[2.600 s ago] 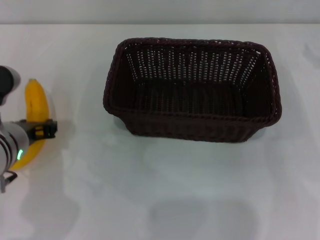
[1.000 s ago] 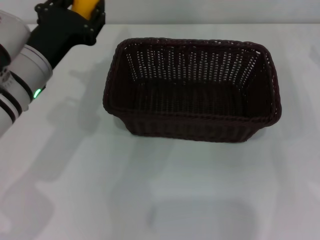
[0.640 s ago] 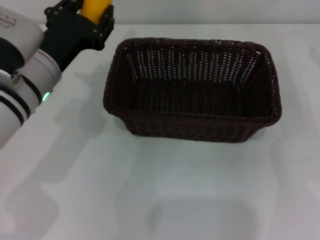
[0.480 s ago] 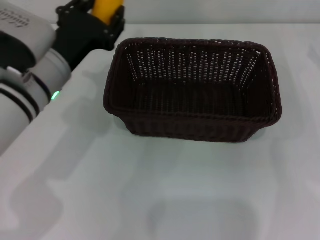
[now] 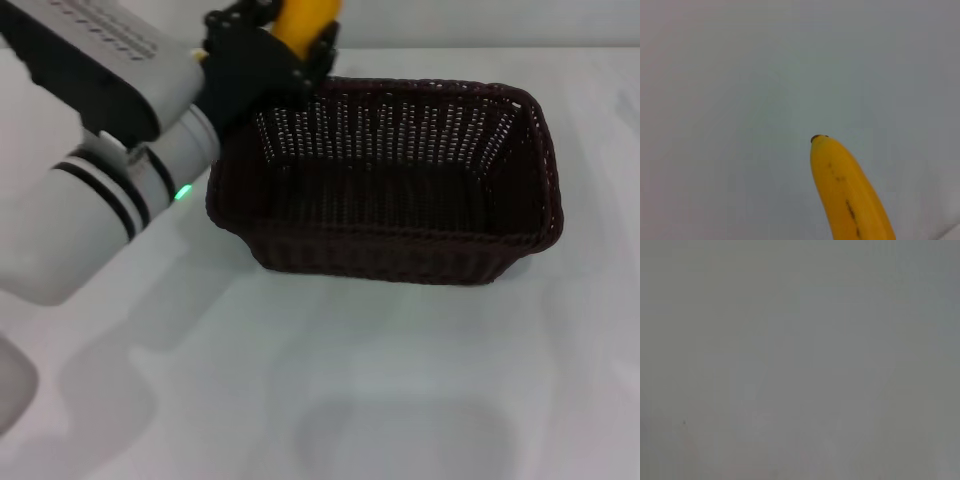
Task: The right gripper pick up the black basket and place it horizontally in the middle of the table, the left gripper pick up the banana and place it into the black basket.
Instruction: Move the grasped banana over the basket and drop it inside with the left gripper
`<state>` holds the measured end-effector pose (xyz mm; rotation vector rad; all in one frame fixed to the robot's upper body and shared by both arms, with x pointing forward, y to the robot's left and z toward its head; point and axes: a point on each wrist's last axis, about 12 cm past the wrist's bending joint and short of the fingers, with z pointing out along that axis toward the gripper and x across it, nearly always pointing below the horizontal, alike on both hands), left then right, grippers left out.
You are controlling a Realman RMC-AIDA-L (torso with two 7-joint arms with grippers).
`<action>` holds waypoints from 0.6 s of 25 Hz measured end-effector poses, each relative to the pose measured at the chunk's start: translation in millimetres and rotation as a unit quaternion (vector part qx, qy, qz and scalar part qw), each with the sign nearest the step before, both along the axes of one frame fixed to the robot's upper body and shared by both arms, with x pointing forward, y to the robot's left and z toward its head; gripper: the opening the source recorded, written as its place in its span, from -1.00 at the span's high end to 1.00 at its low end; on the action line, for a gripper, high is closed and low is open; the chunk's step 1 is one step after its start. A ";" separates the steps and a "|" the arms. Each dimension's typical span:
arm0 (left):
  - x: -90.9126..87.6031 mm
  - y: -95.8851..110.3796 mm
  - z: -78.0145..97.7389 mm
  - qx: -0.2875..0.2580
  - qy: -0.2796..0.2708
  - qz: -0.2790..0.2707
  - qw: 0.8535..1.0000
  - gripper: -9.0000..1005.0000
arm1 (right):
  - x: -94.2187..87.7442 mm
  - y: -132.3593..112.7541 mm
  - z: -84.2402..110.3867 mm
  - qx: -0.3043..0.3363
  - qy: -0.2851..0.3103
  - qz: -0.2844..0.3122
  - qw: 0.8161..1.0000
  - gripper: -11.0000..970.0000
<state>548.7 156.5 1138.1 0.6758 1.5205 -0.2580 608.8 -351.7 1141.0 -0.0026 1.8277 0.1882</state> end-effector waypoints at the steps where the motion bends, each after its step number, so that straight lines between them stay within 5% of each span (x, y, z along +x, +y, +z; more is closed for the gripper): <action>1: -0.3 -4.6 -0.6 0.001 0.000 -0.008 1.000 -0.01 | 0.0 0.1 0.1 0.000 0.000 0.000 1.000 -0.74; 15: -12.8 -30.4 -12.2 0.000 0.016 -0.048 0.999 -0.02 | -0.3 1.6 -0.2 0.002 0.001 0.006 1.000 -0.74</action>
